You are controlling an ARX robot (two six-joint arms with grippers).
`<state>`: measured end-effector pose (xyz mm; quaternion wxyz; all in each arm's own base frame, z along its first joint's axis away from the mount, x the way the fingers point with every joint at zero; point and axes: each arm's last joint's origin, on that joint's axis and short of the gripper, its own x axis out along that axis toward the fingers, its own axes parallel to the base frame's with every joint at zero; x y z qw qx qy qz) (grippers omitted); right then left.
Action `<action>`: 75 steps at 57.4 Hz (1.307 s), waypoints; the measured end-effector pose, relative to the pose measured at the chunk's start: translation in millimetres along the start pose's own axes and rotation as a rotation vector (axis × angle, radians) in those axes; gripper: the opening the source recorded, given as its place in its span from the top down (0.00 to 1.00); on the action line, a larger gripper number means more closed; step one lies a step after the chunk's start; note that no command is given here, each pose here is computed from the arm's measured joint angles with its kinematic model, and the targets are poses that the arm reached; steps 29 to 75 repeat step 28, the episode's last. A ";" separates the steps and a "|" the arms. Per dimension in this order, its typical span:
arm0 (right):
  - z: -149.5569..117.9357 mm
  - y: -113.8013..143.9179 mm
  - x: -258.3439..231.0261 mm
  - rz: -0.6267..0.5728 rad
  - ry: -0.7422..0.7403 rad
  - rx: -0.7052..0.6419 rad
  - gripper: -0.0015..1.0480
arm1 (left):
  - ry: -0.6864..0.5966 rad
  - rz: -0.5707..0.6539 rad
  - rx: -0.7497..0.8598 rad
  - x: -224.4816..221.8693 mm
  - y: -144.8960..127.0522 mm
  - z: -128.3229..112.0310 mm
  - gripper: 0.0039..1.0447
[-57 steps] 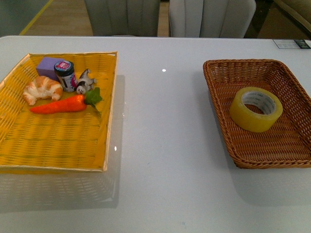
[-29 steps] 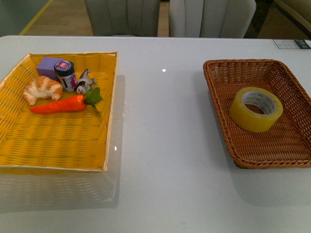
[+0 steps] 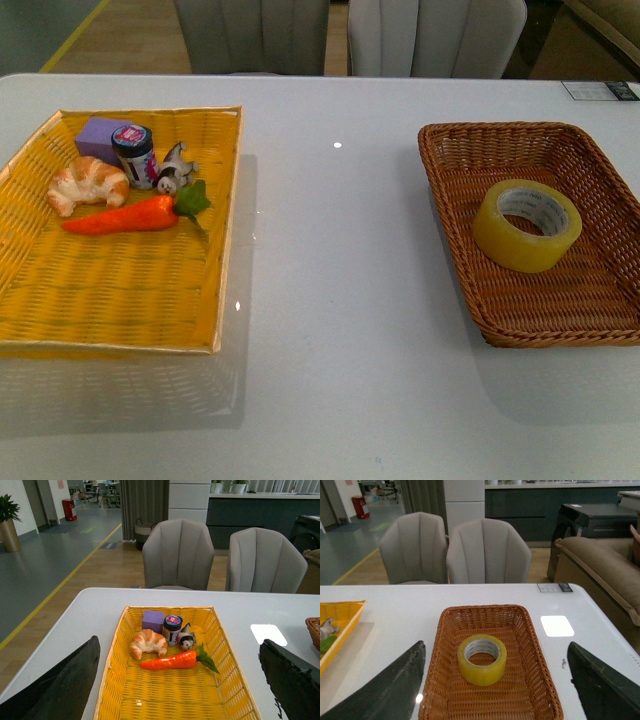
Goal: Move tape to another basket
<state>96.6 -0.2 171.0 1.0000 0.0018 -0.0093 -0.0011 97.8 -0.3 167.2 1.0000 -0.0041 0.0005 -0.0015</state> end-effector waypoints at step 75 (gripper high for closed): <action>0.0 0.0 0.0 0.000 0.000 0.000 0.09 | 0.000 0.000 0.000 0.0 0.0 0.0 0.08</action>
